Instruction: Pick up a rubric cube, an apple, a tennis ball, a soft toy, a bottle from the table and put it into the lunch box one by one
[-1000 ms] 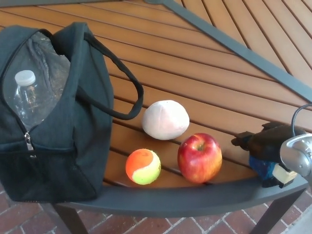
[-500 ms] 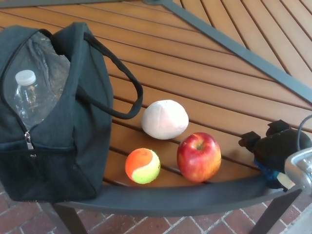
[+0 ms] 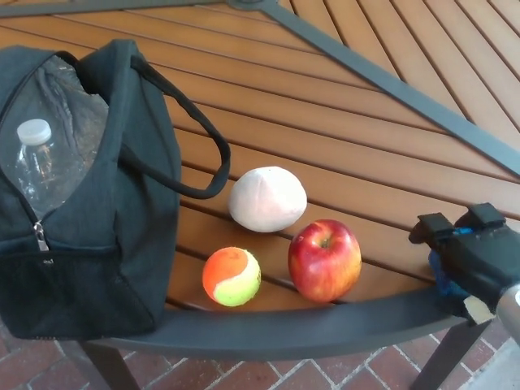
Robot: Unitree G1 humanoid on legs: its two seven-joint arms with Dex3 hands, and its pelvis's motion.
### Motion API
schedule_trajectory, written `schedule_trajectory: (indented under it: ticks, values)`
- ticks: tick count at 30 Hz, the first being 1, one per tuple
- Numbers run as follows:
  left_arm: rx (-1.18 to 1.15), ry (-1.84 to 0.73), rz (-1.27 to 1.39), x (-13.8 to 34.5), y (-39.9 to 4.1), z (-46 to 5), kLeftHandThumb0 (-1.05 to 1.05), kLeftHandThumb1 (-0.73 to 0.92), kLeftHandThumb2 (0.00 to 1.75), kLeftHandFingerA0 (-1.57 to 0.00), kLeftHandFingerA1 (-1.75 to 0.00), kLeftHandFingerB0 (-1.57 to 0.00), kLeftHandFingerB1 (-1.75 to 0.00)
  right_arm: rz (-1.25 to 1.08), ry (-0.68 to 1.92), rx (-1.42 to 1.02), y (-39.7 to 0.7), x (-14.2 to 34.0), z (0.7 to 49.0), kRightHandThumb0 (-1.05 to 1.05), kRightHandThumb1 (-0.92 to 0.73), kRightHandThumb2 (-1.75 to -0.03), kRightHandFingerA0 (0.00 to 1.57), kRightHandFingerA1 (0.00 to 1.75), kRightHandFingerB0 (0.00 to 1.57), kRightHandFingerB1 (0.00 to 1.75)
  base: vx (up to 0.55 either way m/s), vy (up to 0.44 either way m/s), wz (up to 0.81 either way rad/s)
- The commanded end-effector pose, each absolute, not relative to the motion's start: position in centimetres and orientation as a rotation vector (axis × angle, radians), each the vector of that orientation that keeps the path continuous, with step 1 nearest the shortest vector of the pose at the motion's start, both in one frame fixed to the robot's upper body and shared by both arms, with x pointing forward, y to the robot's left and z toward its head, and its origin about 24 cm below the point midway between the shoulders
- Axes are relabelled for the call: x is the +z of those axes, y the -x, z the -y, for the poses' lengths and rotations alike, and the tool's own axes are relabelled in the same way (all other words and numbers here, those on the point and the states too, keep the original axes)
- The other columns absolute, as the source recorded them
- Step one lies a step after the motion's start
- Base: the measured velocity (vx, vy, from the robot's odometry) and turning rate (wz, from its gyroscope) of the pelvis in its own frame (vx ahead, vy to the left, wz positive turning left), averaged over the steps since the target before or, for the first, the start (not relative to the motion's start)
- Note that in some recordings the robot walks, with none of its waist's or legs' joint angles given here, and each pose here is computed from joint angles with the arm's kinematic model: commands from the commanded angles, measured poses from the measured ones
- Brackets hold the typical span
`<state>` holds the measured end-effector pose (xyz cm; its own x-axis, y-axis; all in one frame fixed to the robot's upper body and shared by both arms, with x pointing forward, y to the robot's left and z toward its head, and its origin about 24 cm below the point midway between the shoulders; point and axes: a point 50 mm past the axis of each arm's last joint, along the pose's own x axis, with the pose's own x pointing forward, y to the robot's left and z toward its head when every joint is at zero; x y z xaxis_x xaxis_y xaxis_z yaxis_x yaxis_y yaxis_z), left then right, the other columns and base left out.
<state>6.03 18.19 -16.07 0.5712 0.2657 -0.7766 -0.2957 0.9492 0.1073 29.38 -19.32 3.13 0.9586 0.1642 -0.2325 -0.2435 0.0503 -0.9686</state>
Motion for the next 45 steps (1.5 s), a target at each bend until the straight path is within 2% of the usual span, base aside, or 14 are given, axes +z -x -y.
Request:
schedule_trajectory:
  ticks: [1, 2, 3, 5, 6, 7, 19, 20, 21, 22, 36, 37, 40, 45]
  values:
    - [0.309, 0.007, -0.879, -15.9, -5.0, -18.6, -0.11, 0.61, 0.86, -1.06, -1.03, -0.97, -1.00, 0.016, 0.973, 0.225, -25.9, 0.2, 17.2, -0.01, -0.51, -1.04, 0.57, 0.63, 1.04, 1.00, 0.00, 0.000, 0.00]
    - [0.309, 0.007, -0.879, -15.9, -5.0, -18.6, -0.11, 0.61, 0.86, -1.06, -1.03, -0.97, -1.00, 0.018, 0.971, 0.223, -25.8, 0.2, 17.2, -0.01, -0.51, -1.04, 0.57, 0.63, 1.04, 1.00, 0.00, 0.000, 0.00]
    - [0.306, 0.000, -0.880, -15.9, -5.0, -18.6, -0.12, 0.63, 0.84, -1.05, -1.02, -0.96, -1.00, 0.023, 0.961, 0.225, -25.9, 0.2, 17.2, -0.04, -0.51, -1.18, 0.88, 1.56, 0.95, 1.48, 0.00, 0.000, 0.00]
    - [0.302, -0.010, -0.880, -15.9, -5.0, -18.7, -0.12, 0.63, 0.84, -1.05, -1.02, -0.96, -1.00, 0.030, 0.948, 0.227, -25.9, 0.2, 17.1, -0.04, -0.51, -1.18, 0.88, 1.56, 0.95, 1.48, 0.00, 0.000, 0.00]
    - [0.301, -0.012, -0.880, -15.9, -5.0, -18.8, -0.10, 0.60, 0.87, -1.06, -1.02, -0.96, -1.00, 0.033, 0.944, 0.227, -25.9, 0.2, 17.1, 0.04, -0.47, -1.44, 1.02, 1.66, 1.00, 1.56, 0.00, 0.000, 0.00]
    - [0.306, -0.005, -0.882, -15.9, -5.0, -18.8, -0.10, 0.61, 0.87, -1.04, -1.03, -0.96, -1.00, 0.048, 0.932, 0.191, -25.7, 0.0, 17.4, -0.07, -0.49, -1.31, 0.90, 1.71, 0.88, 1.64, 0.00, 0.000, 0.00]
    - [0.309, -0.016, -0.879, -15.8, -5.1, -18.9, -0.11, 0.63, 0.86, -1.03, -1.06, -0.96, -1.01, 0.185, 0.863, 0.039, -24.6, -0.5, 18.0, -0.02, -0.50, -1.20, 0.77, 1.75, 0.76, 1.73, 0.00, 0.000, 0.00]
    - [0.312, -0.012, -0.881, -15.9, -5.1, -18.8, -0.11, 0.62, 0.86, -1.04, -1.05, -0.94, -1.02, 0.198, 0.823, 0.034, -24.6, -0.4, 17.9, 0.02, -0.47, -1.19, 1.08, 1.41, 1.09, 1.39, 0.00, 0.000, 0.00]
    - [0.312, -0.011, -0.882, -15.9, -5.1, -18.7, -0.11, 0.62, 0.86, -1.04, -1.05, -0.94, -1.02, 0.202, 0.813, 0.032, -24.6, -0.4, 17.9, 0.02, -0.47, -1.19, 1.08, 1.41, 1.09, 1.39, 0.00, 0.000, 0.00]
    - [0.311, -0.006, -0.881, -15.9, -5.1, -18.8, -0.11, 0.62, 0.86, -1.04, -1.05, -0.95, -1.02, 0.209, 0.789, 0.029, -24.7, -0.4, 17.9, 0.02, -0.43, -1.30, 0.79, 1.75, 0.78, 1.68, 0.00, 0.000, 0.00]
    - [0.315, -0.006, -0.880, -15.9, -4.9, -18.9, -0.10, 0.61, 0.89, -1.07, -1.02, -0.97, -1.00, 0.222, 0.679, -0.029, -25.5, 0.3, 18.1, -0.01, -0.40, -1.40, 0.85, 1.69, 0.86, 1.61, 0.00, 0.000, 0.00]
    - [0.323, -0.004, -0.879, -15.9, -5.1, -19.0, -0.09, 0.62, 0.90, -1.06, -1.04, -0.98, -1.01, 0.227, 0.648, -0.042, -25.8, 0.7, 17.8, -0.02, -0.38, -1.34, 1.12, 1.58, 1.04, 1.50, 0.00, 0.000, 0.00]
    - [0.332, -0.002, -0.879, -15.8, -5.4, -19.0, -0.10, 0.64, 0.88, -1.08, -1.03, -0.97, -1.03, 0.235, 0.606, -0.057, -26.1, 1.2, 17.4, -0.03, -0.37, -1.45, 0.91, 1.61, 0.90, 1.56, 0.00, 0.000, 0.00]
    - [0.330, -0.030, -0.872, -15.8, -5.8, -19.1, -0.11, 0.64, 0.82, -1.05, -1.02, -0.94, -1.01, 0.312, 0.465, -0.052, -27.0, 3.7, 15.2, -0.01, -0.43, -1.36, 0.94, 1.56, 0.92, 1.47, 0.00, 0.000, 0.00]
